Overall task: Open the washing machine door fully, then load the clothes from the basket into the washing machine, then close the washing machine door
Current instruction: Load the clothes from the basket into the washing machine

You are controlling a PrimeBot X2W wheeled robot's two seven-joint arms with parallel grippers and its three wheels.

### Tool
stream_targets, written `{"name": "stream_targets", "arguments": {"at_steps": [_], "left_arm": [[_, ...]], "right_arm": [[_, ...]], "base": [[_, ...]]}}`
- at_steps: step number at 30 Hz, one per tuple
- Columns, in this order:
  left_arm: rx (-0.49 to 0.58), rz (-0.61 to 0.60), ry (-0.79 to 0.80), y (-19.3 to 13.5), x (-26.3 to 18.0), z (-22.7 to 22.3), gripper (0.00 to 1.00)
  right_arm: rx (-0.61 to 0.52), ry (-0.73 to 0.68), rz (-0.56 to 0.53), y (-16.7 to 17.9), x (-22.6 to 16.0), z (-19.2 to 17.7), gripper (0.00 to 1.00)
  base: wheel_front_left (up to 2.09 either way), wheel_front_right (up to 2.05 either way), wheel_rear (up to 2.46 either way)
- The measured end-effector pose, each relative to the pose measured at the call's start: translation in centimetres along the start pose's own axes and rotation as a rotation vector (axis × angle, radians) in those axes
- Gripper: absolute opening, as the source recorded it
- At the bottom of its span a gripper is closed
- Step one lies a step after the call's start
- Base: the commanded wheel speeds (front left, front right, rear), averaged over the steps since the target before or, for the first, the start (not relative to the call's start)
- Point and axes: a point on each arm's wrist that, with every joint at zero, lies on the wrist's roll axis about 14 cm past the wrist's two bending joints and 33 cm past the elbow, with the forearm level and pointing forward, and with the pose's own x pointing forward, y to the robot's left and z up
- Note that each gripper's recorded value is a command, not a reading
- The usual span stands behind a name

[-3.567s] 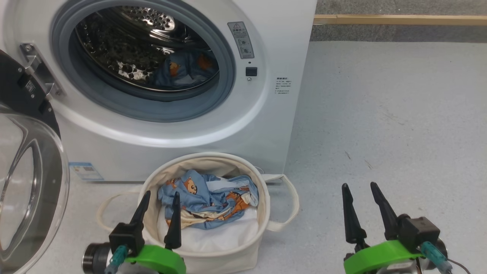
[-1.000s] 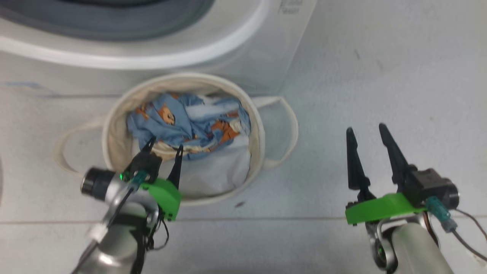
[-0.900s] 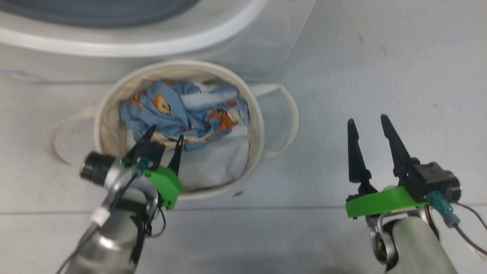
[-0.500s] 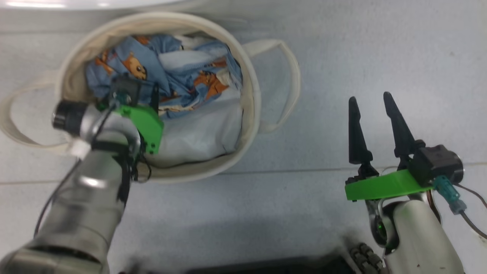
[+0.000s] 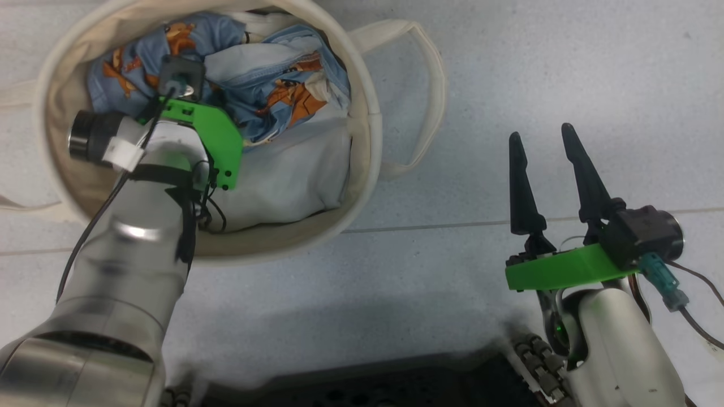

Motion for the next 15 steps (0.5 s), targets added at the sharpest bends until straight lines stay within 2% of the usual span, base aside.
{"name": "stream_targets", "arguments": {"at_steps": [2,9,15], "left_arm": [[0.053,-0.019,-0.003,-0.5,0.3,-0.1,1.0],[0.094,-0.095,0.03,-1.8,0.6,-0.7,1.0],[0.172,-0.072,0.031,-1.6,0.7,-1.2,1.0]], "right_arm": [[0.001,0.008,-0.002,-0.1,0.0,-0.3,1.0],[0.006,0.018,0.008,0.2,0.2,-0.8,1.0],[0.01,0.027,0.019,0.6,0.4,-1.4,1.0]], "base": [[0.0,0.0,0.0],[0.0,0.0,0.0],[0.0,0.0,0.0]]}}
